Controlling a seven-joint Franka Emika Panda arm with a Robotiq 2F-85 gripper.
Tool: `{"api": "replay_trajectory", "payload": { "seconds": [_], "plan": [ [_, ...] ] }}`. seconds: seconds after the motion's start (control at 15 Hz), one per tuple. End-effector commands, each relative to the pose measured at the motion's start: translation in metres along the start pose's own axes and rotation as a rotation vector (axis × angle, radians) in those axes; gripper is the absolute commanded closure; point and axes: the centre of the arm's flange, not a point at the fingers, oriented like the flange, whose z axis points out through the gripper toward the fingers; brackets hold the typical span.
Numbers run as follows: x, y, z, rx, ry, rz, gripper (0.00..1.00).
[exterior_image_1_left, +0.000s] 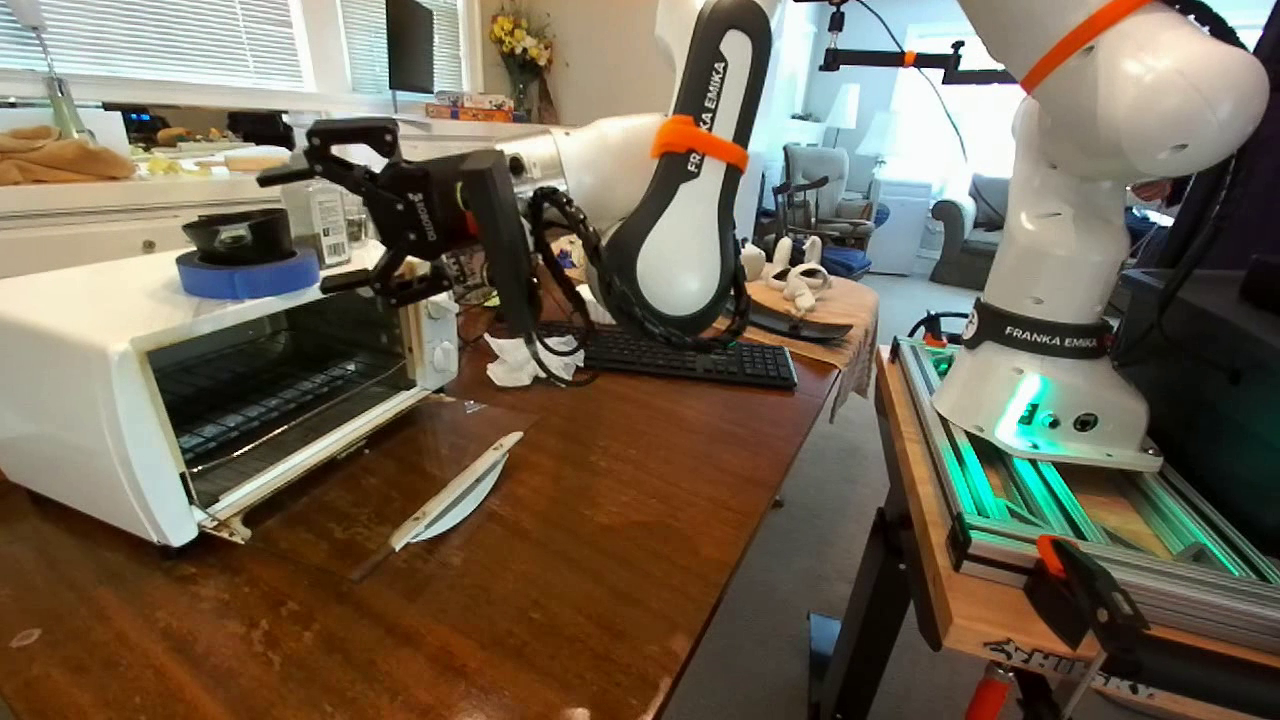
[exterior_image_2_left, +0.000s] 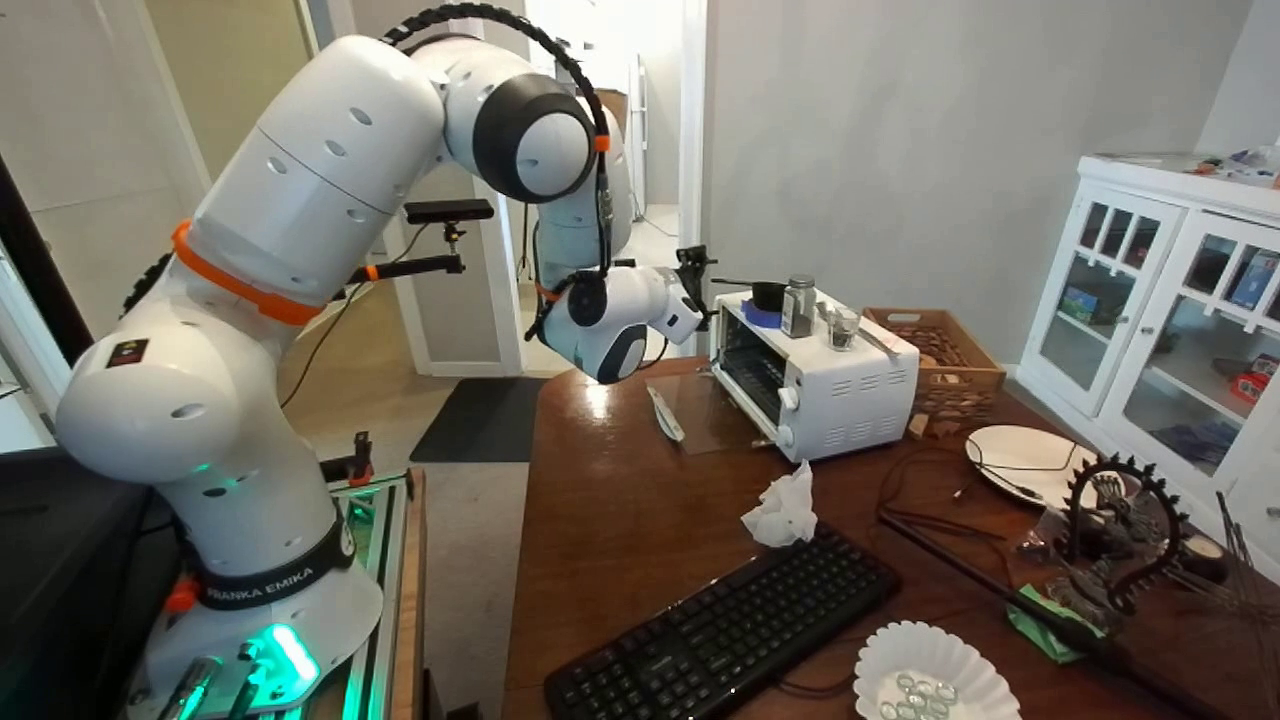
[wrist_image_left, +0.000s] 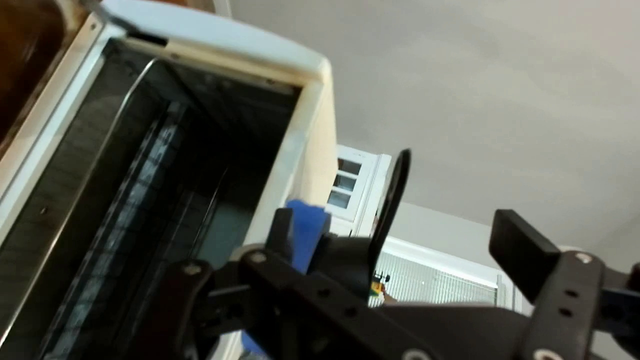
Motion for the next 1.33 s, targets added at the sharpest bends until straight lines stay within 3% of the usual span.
{"api": "replay_trajectory", "payload": {
  "seconds": [0.0, 0.67, 1.13, 1.2, 1.27],
  "plan": [
    [0.015, 0.012, -0.064, -0.125, 0.047, -0.15, 0.0],
    [0.137, 0.005, -0.204, -0.391, 0.022, -0.578, 0.0],
    [0.184, -0.012, -0.215, -0.563, -0.205, -0.853, 0.0],
    [0.167, 0.005, -0.209, -0.54, -0.134, -0.802, 0.0],
    [0.168, 0.004, -0.21, -0.554, -0.156, -0.83, 0.0]
  ]
}}
